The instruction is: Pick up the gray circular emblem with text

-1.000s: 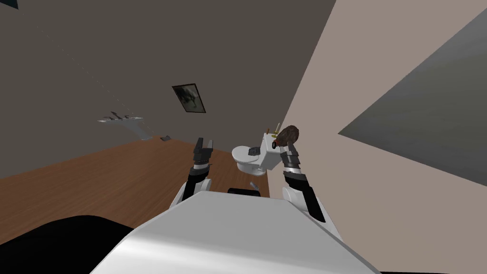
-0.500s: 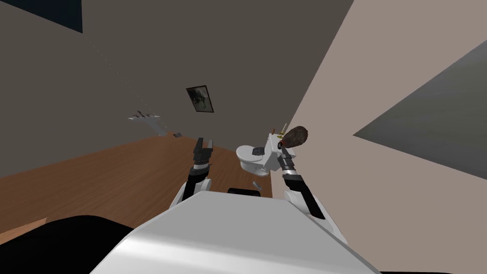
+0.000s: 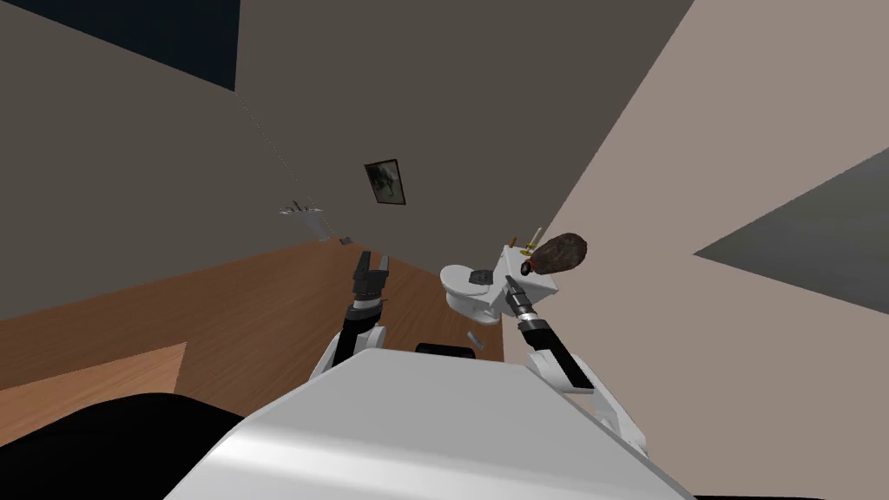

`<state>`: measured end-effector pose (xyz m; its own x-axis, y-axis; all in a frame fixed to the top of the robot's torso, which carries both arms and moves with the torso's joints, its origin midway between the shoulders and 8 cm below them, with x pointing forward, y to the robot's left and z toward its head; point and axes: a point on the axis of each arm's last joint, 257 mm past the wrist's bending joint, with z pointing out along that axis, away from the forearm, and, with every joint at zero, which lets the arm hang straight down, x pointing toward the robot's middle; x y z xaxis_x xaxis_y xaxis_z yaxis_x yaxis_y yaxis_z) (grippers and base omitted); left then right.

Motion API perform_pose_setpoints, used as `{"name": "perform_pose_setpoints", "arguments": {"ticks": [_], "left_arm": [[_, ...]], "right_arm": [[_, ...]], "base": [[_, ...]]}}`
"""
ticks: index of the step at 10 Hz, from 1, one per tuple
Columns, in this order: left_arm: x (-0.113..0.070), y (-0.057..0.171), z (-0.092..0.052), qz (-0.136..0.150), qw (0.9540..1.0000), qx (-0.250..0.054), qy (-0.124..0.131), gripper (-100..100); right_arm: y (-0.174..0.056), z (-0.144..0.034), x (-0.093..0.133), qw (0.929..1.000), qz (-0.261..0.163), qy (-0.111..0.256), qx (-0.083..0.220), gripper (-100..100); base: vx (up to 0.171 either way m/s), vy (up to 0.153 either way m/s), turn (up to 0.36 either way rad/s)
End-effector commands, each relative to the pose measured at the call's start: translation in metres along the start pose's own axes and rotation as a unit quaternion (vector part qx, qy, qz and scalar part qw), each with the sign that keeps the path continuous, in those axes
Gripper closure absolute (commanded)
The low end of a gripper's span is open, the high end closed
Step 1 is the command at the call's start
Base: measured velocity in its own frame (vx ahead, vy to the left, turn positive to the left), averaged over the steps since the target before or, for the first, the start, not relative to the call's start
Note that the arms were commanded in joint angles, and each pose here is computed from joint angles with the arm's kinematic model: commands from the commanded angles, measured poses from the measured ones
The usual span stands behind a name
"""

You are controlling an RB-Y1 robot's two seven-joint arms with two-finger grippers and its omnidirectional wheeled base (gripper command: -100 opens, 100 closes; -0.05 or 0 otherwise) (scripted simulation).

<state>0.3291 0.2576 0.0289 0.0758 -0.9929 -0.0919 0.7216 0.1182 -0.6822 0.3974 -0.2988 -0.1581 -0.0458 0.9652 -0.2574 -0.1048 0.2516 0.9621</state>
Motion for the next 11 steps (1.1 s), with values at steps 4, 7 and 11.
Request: {"name": "perform_pose_setpoints", "arguments": {"ticks": [4, 7, 11], "left_arm": [[0.000, 0.000, 0.000, 0.000, 1.0000, 0.000, 0.000, 0], [0.000, 0.000, 0.000, 0.000, 1.0000, 0.000, 0.000, 0], [0.000, 0.000, 0.000, 0.000, 1.0000, 0.000, 0.000, 0]], "right_arm": [[-0.087, -0.019, -0.007, 0.9910, -0.036, 0.039, 0.123, -100], [-0.132, -0.035, -0.023, 0.9781, -0.064, 0.054, 0.190, -100], [-0.169, -0.054, -0.049, 0.9602, -0.098, 0.064, 0.254, -100]], "base": [[-0.062, 0.054, 0.237], [-0.031, 0.044, 0.180], [-0.021, 0.024, 0.117]]}}
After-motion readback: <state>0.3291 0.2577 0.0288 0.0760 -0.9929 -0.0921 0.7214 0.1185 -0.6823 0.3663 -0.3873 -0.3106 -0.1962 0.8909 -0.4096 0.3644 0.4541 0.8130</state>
